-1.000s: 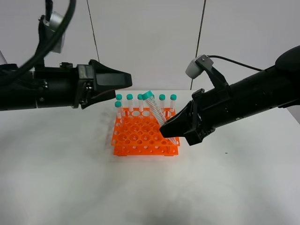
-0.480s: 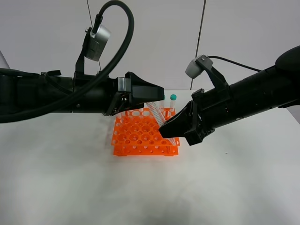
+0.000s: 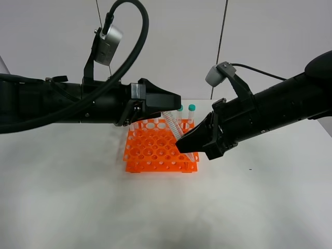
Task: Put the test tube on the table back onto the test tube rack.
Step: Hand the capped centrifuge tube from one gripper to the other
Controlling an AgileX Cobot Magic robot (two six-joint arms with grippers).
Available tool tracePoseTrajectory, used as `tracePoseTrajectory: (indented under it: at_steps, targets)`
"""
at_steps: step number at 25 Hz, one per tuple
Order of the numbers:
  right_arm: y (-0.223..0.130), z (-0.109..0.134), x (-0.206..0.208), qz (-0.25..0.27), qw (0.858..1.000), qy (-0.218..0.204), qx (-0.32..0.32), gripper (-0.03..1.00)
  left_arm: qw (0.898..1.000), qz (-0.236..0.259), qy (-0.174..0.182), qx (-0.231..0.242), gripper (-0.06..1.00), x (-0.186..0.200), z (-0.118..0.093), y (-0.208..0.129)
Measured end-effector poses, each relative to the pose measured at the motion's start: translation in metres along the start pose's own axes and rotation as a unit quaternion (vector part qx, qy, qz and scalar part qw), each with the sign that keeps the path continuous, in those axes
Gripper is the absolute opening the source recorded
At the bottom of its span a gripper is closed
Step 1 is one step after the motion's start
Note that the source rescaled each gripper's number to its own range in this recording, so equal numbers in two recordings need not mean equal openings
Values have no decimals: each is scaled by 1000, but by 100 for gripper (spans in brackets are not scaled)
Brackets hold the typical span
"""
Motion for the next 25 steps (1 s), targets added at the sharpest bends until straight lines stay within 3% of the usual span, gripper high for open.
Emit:
tracePoseTrajectory:
  at_steps: [5, 10, 19, 25]
  targets:
    - [0, 0, 0, 0, 1000, 0, -5, 2, 1000, 0, 0, 0, 79, 0, 0, 0]
    - [-1, 1, 0, 2, 1000, 3, -6, 2, 1000, 0, 0, 2, 67, 0, 0, 0]
    - [-3, 1, 0, 10, 1000, 4, -3, 2, 1000, 0, 0, 2, 63, 0, 0, 0]
    - [-3, 1, 0, 10, 1000, 3, -7, 2, 1000, 0, 0, 2, 50, 0, 0, 0]
Point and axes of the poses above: a point on each arm's last joint axis where the gripper is mounted, x pointing back along that axis away from the gripper, z along the wrist's bending axis when the last joint is at zero, y = z × x, the point moved 5 cm from there along -x, pointing out along that axis toward the gripper, and after that the axes turned 15 degrees about -x, right-handed, at the moved point
